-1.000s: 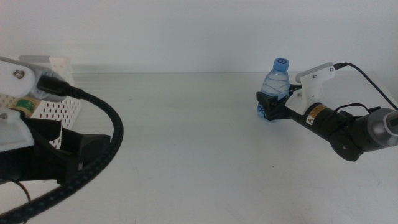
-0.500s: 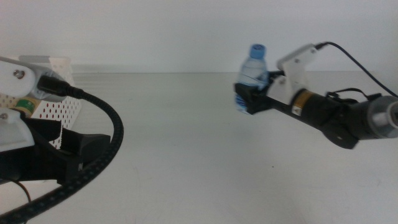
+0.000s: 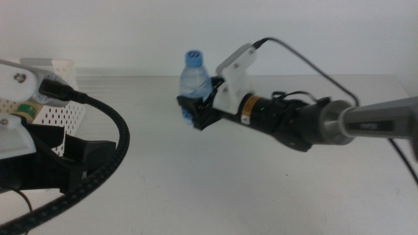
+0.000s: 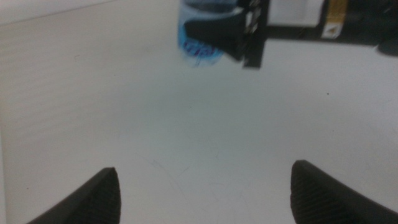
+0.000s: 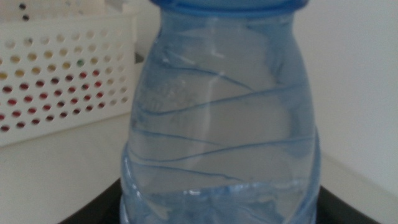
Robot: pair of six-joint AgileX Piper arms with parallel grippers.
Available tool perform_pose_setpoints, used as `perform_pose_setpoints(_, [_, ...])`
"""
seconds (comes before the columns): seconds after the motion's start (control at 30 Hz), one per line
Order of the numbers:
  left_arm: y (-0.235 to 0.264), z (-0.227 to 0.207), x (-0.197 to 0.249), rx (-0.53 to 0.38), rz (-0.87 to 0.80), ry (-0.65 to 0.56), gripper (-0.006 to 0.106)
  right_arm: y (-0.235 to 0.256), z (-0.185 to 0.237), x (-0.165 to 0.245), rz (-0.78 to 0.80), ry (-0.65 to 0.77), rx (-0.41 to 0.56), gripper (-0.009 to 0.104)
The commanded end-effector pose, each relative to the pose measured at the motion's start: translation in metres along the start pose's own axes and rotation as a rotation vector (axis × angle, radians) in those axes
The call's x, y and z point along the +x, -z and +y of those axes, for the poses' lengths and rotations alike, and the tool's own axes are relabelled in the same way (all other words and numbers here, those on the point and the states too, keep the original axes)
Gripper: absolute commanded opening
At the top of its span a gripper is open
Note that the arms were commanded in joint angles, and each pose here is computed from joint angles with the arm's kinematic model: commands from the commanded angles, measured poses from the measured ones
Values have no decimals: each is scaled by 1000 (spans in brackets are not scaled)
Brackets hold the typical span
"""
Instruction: Use arms to grab the bottles and put them into the dustbin to the left of the table.
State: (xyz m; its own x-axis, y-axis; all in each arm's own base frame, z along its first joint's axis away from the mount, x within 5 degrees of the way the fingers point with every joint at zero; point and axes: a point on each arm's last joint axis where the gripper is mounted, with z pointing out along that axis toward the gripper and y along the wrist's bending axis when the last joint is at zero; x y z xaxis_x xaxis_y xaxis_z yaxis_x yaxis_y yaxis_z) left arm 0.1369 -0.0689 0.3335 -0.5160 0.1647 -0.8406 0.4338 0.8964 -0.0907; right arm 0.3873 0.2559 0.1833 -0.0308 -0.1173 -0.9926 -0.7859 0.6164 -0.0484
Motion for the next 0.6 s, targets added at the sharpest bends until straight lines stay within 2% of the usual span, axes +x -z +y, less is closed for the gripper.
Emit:
perform_pose_setpoints(0.0, [6, -2, -14, 10, -105, 17, 90, -4, 6, -44, -189, 11, -31, 0])
perform_pose_setpoints(0.3, [6, -2, -14, 10, -105, 17, 90, -17, 11, -9, -130, -33, -43, 0])
perform_pose_setpoints(0.43, [6, -2, -14, 10, -105, 17, 90, -19, 11, -1, -108, -38, -42, 5])
perform_pose_setpoints(0.47, [6, -2, -14, 10, -105, 17, 90, -19, 11, -1, -103, -33, -45, 35])
perform_pose_setpoints(0.5, [6, -2, -14, 10, -105, 17, 90, -19, 13, 0, -86, -10, -58, 56])
perform_pose_setpoints(0.57, [6, -2, -14, 10, -105, 17, 90, -19, 13, -1, -73, -4, -58, 69])
